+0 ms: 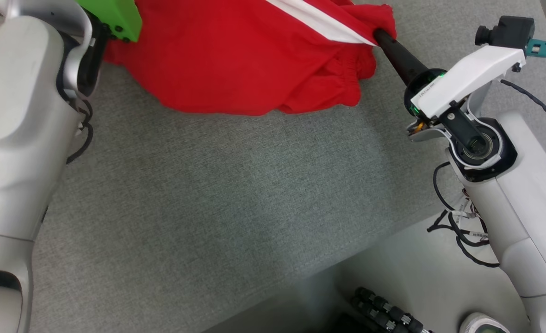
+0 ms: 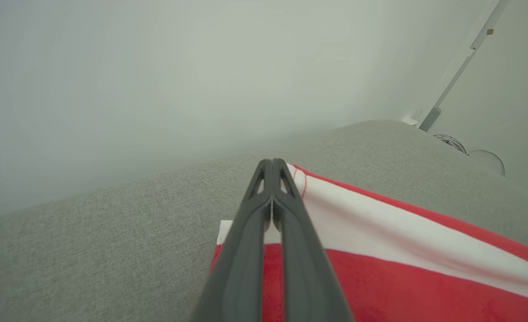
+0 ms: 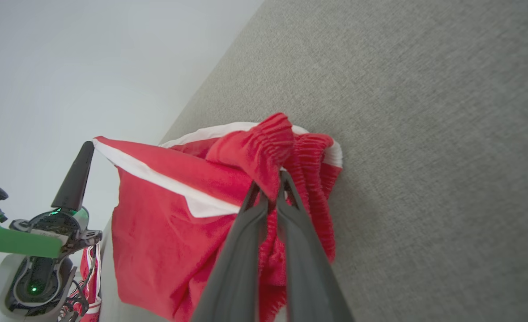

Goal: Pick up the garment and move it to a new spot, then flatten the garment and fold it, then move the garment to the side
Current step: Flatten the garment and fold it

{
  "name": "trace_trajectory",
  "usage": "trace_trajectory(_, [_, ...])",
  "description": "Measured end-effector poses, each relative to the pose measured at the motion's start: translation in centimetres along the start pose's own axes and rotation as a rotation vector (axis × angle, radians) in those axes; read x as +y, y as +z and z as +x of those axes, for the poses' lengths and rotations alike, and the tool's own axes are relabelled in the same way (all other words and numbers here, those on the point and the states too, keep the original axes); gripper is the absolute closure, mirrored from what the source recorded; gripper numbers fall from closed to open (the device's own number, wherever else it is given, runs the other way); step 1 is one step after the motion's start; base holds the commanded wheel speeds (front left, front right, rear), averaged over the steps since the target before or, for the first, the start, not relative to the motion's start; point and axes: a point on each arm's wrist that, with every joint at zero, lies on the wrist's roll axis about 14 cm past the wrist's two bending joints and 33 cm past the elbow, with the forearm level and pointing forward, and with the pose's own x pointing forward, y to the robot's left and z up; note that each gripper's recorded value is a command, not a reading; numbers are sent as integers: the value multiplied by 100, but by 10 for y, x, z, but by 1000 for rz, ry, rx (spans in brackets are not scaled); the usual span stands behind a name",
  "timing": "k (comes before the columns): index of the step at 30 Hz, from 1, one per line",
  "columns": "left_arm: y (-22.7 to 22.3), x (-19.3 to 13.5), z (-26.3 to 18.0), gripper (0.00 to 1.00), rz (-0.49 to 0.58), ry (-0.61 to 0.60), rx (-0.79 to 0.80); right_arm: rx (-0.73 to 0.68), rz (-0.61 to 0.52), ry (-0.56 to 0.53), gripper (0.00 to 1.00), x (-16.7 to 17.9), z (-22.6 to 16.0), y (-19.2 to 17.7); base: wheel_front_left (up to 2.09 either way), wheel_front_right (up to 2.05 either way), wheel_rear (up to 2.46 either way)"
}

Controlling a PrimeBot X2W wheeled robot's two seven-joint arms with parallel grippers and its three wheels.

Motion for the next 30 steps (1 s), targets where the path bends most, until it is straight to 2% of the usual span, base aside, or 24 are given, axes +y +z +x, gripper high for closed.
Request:
trace_trajectory(6, [7, 9, 14, 100, -20, 18, -76, -22, 10, -42, 100, -12, 5, 5, 0, 0, 0])
trace_trajectory(9, [-3, 13, 16, 100, -26, 26, -57, -19, 14, -74, 100, -23, 5, 3, 0, 0, 0])
trace_trajectory(11, [-13, 16, 16, 100, -24, 36, -28, -15, 15, -86, 93, -26, 5, 2, 0, 0, 0])
trace_trajectory(13, [-19, 19, 15, 100, -24, 44, -15, -20, 8, -77, 64, -24, 7, 3, 0, 0, 0])
trace_trajectory(14, [-21, 20, 15, 100, -23, 49, -8, -26, 7, -69, 25, -22, 8, 5, 0, 0, 0])
trace_trajectory(15, [-24, 21, 15, 100, -22, 50, 0, -29, 5, -64, 0, -21, 9, 5, 0, 0, 0])
trace_trajectory(16, [-26, 20, 14, 94, -22, 48, 3, -30, -1, -57, 0, -19, 9, 6, 0, 0, 0])
trace_trajectory(17, [-29, 18, 14, 64, -22, 45, 13, -37, -6, -58, 0, -18, 10, 7, 0, 0, 0])
trace_trajectory(18, [-30, 16, 13, 49, -21, 43, 13, -43, -9, -57, 0, -18, 10, 8, 0, 0, 0])
trace_trajectory(19, [-30, 13, 13, 0, -20, 35, 16, -45, -15, -57, 0, -19, 9, 9, 0, 0, 0])
trace_trajectory(25, [-19, -6, 11, 0, 11, -9, -6, -75, -47, -71, 0, -22, 5, 14, 0, 0, 0])
trace_trajectory(30, [-7, -22, 4, 0, 15, -33, -37, -116, -131, -104, 0, -32, -5, 30, 0, 0, 0])
